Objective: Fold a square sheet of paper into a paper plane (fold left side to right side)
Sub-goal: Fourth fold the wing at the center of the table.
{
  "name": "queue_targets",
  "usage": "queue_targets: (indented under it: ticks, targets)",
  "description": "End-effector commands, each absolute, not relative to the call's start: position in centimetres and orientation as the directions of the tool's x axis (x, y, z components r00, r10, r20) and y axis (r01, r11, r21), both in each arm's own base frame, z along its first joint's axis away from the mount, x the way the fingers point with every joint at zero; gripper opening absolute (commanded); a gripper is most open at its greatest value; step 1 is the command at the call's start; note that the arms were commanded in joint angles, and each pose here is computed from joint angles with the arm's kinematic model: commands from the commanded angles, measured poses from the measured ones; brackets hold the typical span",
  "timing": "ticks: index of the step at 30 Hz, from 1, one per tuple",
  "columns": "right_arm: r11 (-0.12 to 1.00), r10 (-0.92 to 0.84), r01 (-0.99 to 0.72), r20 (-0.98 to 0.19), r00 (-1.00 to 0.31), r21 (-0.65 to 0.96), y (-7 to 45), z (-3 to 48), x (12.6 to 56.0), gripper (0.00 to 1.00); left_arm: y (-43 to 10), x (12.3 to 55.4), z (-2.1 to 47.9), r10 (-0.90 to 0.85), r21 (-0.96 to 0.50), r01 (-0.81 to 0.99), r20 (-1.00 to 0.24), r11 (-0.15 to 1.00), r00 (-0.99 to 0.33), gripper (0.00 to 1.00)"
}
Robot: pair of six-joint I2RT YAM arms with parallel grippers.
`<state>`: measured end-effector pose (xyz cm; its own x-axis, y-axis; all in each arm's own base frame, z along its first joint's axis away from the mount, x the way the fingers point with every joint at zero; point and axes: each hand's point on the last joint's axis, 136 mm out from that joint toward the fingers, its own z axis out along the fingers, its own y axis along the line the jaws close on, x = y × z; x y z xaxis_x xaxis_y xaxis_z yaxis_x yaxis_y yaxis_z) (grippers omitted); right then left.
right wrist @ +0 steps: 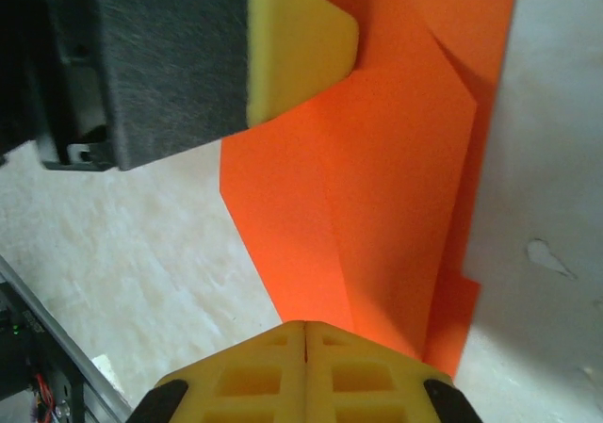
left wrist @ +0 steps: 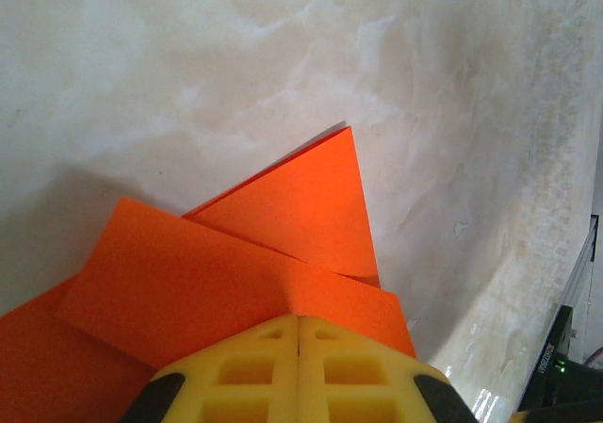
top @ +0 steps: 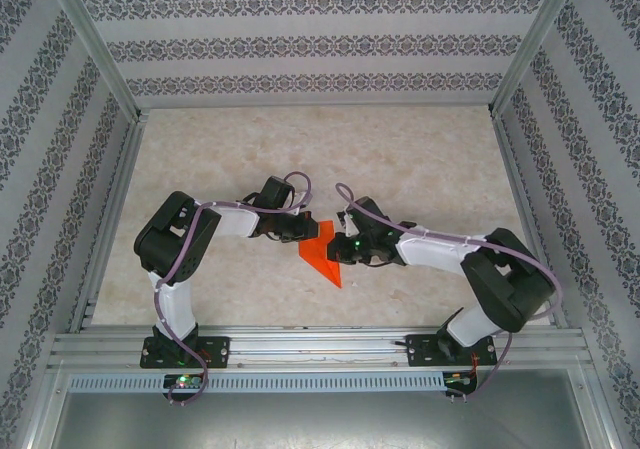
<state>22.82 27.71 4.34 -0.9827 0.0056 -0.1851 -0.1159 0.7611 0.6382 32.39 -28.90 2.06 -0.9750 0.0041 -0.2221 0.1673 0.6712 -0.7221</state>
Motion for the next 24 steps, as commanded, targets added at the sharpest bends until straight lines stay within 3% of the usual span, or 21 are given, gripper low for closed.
queue_targets:
  ticks: [1, 24]
  targets:
    - [0.737, 0.003, -0.127, -0.191, -0.982, 0.664, 29.4, 4.6, 23.6, 0.0, -27.1, 31.0, -1.4, 0.015, -0.651, 0.122, -0.167, 0.749, -0.986, 0.0]
    - [0.817, -0.016, -0.115, -0.176, -0.984, 0.565, 29.4, 1.2, 25.3, 0.0, -26.7, 31.1, -1.6, 0.014, -0.625, 0.113, -0.161, 0.773, -0.987, 0.0]
